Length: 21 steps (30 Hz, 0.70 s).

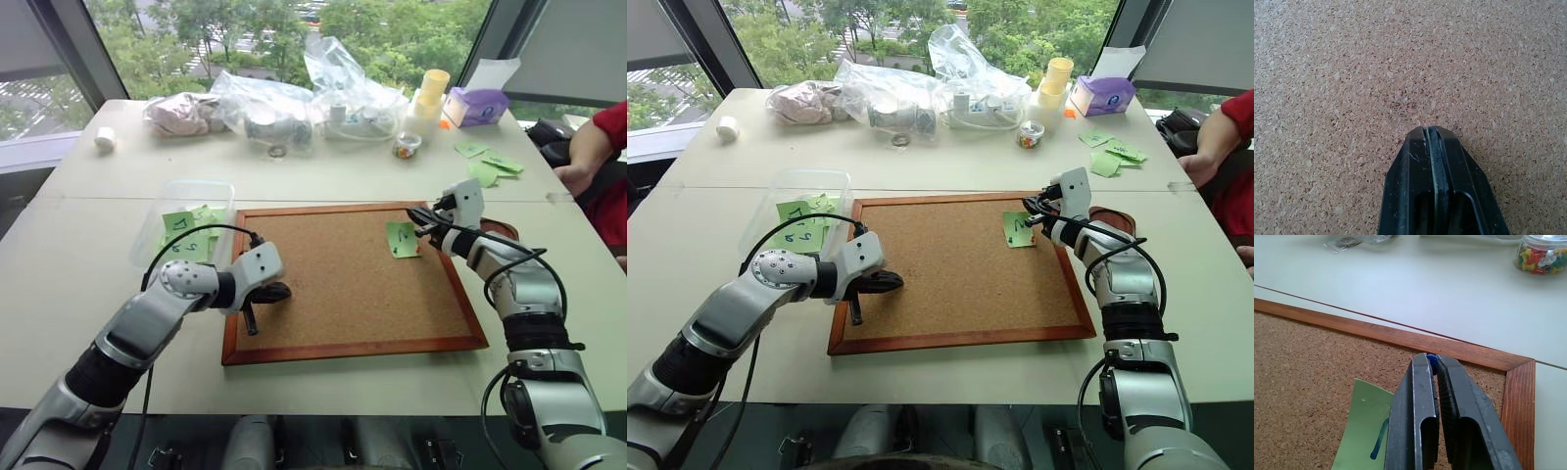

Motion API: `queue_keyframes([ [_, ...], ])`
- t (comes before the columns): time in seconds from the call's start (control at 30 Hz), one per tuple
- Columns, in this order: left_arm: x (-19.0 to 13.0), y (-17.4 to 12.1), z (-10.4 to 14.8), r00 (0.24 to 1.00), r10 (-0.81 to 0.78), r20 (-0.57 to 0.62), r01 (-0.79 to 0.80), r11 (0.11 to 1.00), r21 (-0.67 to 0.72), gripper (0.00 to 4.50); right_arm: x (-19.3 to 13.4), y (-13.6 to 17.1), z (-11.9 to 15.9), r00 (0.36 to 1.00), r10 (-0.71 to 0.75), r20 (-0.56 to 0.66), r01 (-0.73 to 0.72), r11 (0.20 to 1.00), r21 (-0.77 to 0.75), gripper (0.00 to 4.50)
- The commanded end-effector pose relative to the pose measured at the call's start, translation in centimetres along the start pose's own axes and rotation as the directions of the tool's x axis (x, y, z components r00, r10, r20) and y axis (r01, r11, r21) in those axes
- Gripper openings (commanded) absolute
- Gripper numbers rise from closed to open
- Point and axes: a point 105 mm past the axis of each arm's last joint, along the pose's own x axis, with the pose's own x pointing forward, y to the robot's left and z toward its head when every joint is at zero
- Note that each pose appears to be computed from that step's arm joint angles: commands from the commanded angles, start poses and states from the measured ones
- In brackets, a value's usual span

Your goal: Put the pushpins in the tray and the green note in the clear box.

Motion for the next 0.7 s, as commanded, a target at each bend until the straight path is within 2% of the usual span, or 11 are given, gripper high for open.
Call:
queue_keyframes([
  [0.03, 0.7, -1.3, -1.7, 0.997, -0.057, -0.055, 0.054, 0.997, -0.048, 0.0, -2.2, -3.7, 3.9, 0.976, -0.175, 0.132, 0.175, 0.984, 0.007, 0.03],
  [0.13, 0.6, -1.0, -1.4, 0.998, -0.045, -0.047, 0.044, 0.998, -0.033, 0.0, -5.4, -7.3, 3.6, 0.931, -0.352, 0.101, 0.355, 0.935, -0.015, 0.03],
  [0.33, 0.7, -0.3, -0.8, 0.999, -0.029, -0.031, 0.028, 0.999, -0.018, 0.0, -8.2, -8.4, 1.3, 0.913, -0.408, -0.025, 0.407, 0.913, -0.04, 0.03],
  [0.7, 1.3, -0.2, -0.6, 0.998, -0.05, -0.035, 0.05, 0.999, 0.019, 0.0, -7.3, -9.3, -1.2, 0.897, -0.425, -0.119, 0.427, 0.904, -0.009, 0.03],
])
